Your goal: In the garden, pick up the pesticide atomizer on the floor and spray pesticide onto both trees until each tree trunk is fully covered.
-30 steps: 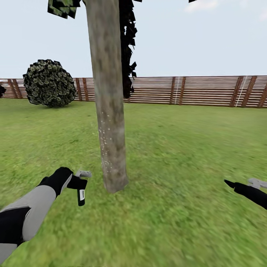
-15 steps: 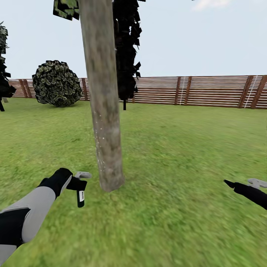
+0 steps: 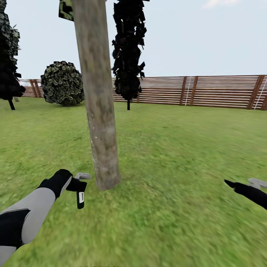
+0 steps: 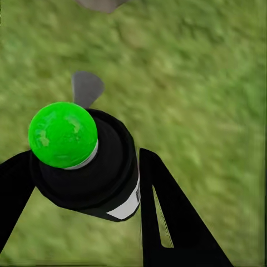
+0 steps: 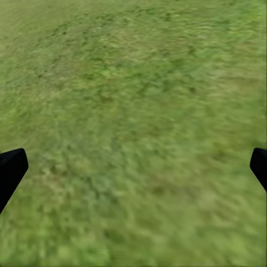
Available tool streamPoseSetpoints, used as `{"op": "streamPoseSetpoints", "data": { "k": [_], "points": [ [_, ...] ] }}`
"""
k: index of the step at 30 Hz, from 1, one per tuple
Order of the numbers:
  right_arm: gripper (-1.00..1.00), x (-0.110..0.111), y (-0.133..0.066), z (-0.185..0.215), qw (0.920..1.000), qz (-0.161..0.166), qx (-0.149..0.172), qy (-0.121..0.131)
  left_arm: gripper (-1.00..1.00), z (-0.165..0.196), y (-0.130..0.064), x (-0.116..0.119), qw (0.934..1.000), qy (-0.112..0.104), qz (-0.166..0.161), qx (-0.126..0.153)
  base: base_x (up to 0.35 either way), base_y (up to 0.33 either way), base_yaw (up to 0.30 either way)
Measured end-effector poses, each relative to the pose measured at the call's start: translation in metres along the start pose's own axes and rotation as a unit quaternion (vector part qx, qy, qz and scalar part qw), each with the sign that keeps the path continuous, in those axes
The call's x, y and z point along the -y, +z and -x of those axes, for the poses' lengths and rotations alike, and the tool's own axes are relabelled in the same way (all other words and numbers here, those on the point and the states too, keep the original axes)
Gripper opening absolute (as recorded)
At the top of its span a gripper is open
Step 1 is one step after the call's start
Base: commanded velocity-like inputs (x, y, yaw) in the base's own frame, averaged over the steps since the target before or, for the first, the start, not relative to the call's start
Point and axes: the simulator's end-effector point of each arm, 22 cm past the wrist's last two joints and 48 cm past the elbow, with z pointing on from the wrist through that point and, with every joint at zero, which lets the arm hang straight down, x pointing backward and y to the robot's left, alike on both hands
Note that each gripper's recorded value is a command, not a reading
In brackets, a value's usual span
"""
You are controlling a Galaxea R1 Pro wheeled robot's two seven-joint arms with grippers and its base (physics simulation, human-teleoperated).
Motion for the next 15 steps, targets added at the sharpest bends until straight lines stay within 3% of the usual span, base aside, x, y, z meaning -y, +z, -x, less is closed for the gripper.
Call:
{"op": "streamPoseSetpoints", "data": {
  "k": [10,15],
  "points": [
    [1.00,0.0000,0.0000,-0.0001,1.0000,0.000,0.000,0.000,-1.00,0.0010,-0.0002,0.0002,1.0000,-0.001,-0.001,0.002,0.022,-0.317,0.249],
    [1.00,0.0000,0.0000,-0.0001,1.0000,0.000,0.000,0.000,-1.00,0.0017,-0.0005,0.0001,1.0000,-0.007,-0.003,0.004,0.127,-0.320,0.068]
  ]
}}
